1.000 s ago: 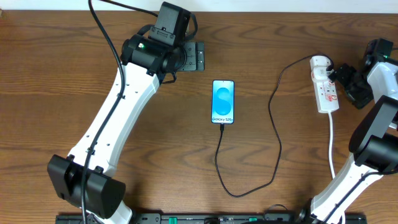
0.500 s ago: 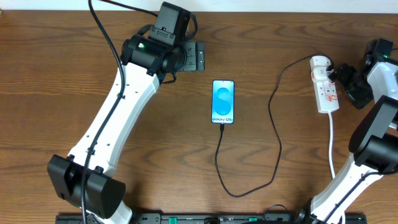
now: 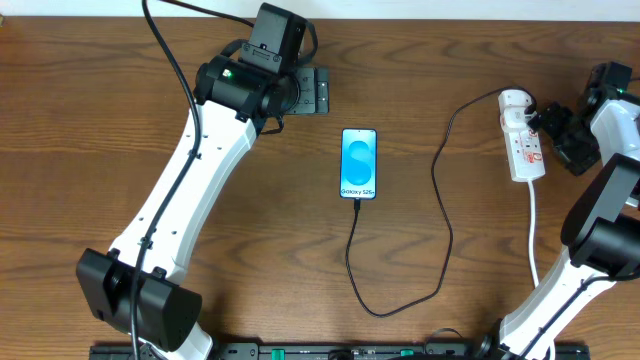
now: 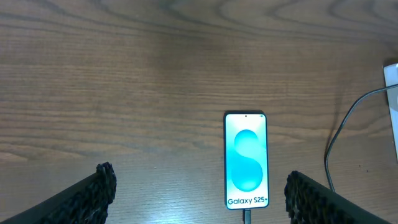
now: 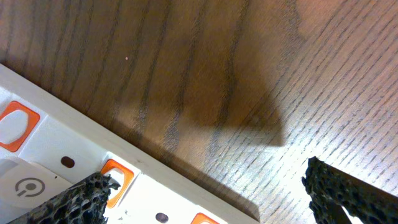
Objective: Plug charger to phone and switch on socket
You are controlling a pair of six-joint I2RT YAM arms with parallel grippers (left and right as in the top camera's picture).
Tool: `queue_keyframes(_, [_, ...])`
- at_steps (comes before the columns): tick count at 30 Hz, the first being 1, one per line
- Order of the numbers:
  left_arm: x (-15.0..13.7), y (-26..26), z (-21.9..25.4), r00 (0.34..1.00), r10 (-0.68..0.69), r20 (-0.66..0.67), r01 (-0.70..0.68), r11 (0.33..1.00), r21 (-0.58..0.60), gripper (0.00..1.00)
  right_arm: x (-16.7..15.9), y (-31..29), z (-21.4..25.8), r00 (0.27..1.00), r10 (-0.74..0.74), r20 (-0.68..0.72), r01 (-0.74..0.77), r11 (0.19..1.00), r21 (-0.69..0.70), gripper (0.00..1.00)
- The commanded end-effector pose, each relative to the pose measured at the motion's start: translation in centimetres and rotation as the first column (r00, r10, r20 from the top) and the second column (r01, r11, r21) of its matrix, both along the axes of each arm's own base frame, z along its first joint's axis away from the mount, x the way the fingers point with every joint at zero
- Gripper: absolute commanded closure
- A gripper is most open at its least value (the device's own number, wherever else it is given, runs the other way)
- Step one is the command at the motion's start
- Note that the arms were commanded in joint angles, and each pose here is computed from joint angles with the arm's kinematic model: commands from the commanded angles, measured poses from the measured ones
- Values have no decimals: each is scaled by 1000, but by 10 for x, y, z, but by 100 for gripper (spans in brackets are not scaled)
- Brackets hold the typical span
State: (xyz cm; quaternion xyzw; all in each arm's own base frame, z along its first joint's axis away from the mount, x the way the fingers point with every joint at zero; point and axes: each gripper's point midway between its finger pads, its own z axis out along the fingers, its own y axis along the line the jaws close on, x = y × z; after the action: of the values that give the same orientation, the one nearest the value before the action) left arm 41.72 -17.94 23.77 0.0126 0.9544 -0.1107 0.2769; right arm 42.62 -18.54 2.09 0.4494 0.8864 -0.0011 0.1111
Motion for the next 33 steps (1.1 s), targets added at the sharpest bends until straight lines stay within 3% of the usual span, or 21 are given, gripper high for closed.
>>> queue_keyframes(1, [1, 1, -3, 1000, -2, -1, 2, 1000, 18, 11, -5, 39, -25, 995, 87, -52, -82, 991, 104, 1])
queue_keyframes(16, [1, 1, -3, 1000, -2, -1, 2, 1000, 18, 11, -11, 34, -16, 994, 86, -60, -80, 992, 101, 1])
queue_keyframes(25, [1, 1, -3, 1000, -2, -1, 2, 1000, 18, 11, -46, 3, 62, 998, -3, -55, 1, 999, -35, 1])
queue_keyframes(33, [1, 1, -3, 1000, -2, -1, 2, 1000, 18, 11, -93, 25, 143, 1000, -1, -24, 0, 999, -51, 1])
